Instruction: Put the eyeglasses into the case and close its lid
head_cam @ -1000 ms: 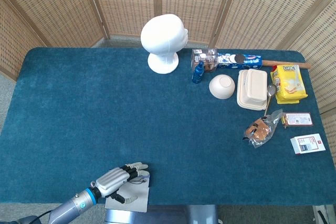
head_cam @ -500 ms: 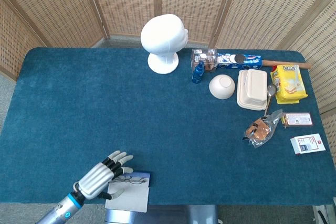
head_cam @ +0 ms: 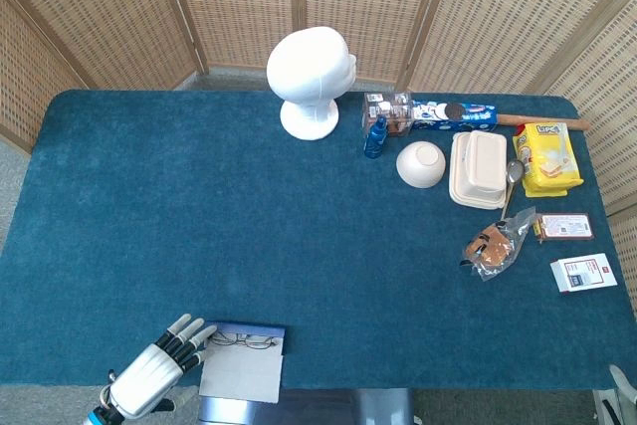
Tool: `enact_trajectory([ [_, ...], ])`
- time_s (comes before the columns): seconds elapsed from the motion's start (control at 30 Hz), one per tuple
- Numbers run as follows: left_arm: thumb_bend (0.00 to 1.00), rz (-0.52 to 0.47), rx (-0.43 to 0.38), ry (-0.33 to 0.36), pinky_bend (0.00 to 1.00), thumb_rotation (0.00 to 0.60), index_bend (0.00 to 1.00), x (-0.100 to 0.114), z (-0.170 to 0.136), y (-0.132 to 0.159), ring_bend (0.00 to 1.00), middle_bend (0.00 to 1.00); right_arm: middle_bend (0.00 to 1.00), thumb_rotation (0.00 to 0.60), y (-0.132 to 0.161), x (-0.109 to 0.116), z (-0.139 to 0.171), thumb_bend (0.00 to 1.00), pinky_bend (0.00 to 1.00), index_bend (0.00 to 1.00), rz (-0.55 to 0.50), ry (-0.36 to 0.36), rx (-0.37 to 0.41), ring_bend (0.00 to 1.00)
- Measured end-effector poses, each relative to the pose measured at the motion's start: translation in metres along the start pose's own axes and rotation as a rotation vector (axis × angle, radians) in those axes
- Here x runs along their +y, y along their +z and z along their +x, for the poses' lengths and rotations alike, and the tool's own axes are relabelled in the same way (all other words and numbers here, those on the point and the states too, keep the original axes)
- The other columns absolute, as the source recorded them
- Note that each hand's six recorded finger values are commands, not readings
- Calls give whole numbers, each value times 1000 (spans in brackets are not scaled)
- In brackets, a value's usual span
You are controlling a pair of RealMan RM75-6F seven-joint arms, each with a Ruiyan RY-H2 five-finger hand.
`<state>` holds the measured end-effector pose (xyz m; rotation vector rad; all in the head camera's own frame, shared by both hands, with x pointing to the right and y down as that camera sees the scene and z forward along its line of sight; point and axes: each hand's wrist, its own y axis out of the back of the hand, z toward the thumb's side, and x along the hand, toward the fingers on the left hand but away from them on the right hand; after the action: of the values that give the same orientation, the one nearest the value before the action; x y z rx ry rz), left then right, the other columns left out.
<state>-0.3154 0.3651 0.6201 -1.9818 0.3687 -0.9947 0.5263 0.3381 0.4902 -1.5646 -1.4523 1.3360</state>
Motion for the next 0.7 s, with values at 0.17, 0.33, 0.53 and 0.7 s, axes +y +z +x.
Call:
enact_trajectory([
  [0.17,331,123,-48,32,0,454,208,-10,-5,9,0,59,167,460,2,0,-2,238,186,0,-7,4,14,0],
  [0.33,328,184,-88,90,0,454,178,-13,-5,20,0,50,167,461,1,3,-2,237,185,0,-10,2,19,0],
  [0.53,302,274,-101,97,0,447,128,-20,-10,23,0,32,167,462,-2,5,-3,237,185,0,-14,0,23,0],
  [0.7,283,324,-112,100,0,446,95,-26,-11,23,0,18,167,460,-2,5,-3,238,185,0,-16,3,26,0],
])
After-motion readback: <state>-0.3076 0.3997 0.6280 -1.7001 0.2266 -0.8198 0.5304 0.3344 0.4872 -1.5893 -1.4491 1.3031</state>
